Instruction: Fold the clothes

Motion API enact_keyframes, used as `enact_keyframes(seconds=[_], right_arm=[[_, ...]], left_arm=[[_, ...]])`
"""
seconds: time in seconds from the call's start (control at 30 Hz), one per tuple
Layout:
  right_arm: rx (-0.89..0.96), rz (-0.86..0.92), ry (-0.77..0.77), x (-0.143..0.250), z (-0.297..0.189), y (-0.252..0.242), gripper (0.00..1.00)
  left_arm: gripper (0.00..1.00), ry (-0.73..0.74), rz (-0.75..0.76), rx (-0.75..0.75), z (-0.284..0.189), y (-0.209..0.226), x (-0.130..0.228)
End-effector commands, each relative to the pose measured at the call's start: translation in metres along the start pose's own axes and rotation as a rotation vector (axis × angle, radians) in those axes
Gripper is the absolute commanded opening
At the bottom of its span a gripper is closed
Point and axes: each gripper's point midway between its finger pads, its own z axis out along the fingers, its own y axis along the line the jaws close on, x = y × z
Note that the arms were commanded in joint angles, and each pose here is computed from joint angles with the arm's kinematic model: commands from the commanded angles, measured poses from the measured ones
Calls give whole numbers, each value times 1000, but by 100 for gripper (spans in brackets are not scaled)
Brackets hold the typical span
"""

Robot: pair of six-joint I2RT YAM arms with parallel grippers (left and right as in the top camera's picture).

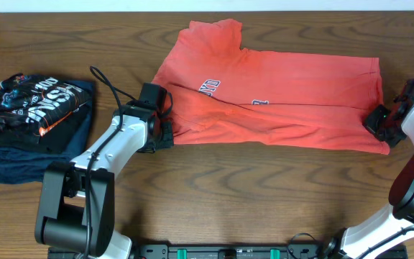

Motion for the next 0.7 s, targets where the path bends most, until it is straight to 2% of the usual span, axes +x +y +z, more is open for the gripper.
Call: enact_keyframes(seconds=[0.0,0.17,0.47,0.6,0.63,0.67], right_arm=[[41,-6,20,5,5,-10,9],[43,-6,19,5,5,-10,9],[44,-6,19,5,5,-11,9],[45,-6,22,6,5,-11,9],[45,-6,22,6,5,-11,9],[45,-6,22,6,5,-11,9]], left_arm=[[20,2,13,-22,4,3,2],[6,3,14,-22,6,3,1],[6,-56,0,-43,4,9,-14],[6,-2,5,6,-5,-1,-6],[6,12,8,19,-8,-4,-3],[11,17,7,21,-9,-4,-1]])
